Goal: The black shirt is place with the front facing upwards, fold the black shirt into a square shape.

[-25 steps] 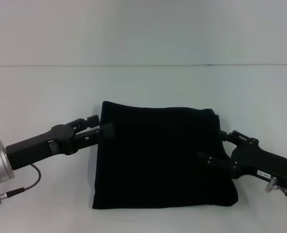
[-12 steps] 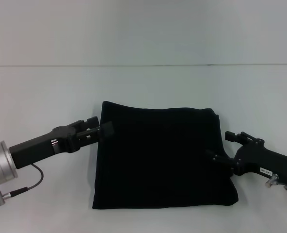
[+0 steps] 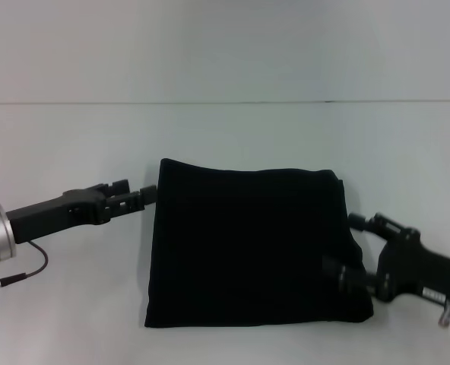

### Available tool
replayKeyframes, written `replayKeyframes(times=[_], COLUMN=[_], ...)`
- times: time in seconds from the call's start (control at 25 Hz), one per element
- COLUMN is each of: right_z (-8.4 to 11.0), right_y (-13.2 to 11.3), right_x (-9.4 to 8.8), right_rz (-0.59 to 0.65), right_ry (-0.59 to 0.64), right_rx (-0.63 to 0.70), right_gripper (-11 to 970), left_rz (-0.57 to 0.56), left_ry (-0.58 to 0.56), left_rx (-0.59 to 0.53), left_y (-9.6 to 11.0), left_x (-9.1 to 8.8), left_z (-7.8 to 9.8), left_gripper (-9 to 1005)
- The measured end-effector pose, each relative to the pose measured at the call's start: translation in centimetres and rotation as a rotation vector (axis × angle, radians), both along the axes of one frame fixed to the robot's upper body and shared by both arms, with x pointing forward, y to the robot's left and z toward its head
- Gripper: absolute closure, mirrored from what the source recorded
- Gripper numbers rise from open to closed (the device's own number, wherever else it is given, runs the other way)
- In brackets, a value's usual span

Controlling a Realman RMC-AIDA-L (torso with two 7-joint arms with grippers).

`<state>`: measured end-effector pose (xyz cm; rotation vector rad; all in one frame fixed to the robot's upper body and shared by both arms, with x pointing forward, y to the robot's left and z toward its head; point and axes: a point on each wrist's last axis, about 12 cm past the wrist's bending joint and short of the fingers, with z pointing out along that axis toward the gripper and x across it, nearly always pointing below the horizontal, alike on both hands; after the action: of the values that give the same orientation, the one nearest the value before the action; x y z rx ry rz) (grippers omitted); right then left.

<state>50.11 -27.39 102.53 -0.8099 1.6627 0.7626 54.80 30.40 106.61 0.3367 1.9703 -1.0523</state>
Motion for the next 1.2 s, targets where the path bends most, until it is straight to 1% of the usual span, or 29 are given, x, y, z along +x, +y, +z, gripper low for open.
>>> replayKeyframes(times=[0.08,0.16,0.2,0.32,0.52,0.72,0.96,1.2], right_z=[-0.2,-0.4,-0.5,-0.7,-0.8,-0.7,-0.7,-0.6], right_y=[0.1,0.1,0.1,0.3,0.3,0.3,0.2,0.2], right_x=[-0.6,-1.0,-1.1,-1.3,-1.4,-1.4,-1.5,-1.5], right_rz=[0.045,0.067,0.071,0.075,0.077,0.080,0.079,0.079], right_ry=[0.004,0.013,0.015,0.012,0.011,0.010,0.011,0.011], right_rx=[-0.013,-0.027,-0.034,-0.041,-0.040,-0.037,-0.034,-0.027], right_gripper=[17,18,18,18,18,17,17,17], left_rz=[0.014,0.037,0.035,0.025,0.049,0.071,0.070,0.057], left_ry=[0.062,0.189,0.228,0.322,0.458,0.529,0.564,0.573], left_rx=[0.037,0.025,0.017,-0.025,-0.049,-0.051,-0.053,-0.049], left_y=[0.2,0.2,0.1,-0.2,-0.3,-1.0,-2.1,-3.5], left_x=[0.7,1.3,1.4,1.5,1.8,2.0,2.3,2.5], left_z=[-0.1,-0.2,-0.1,0.2,0.3,0.0,-0.5,-0.9], left_gripper=[74,74,74,74,75,75,75,74])
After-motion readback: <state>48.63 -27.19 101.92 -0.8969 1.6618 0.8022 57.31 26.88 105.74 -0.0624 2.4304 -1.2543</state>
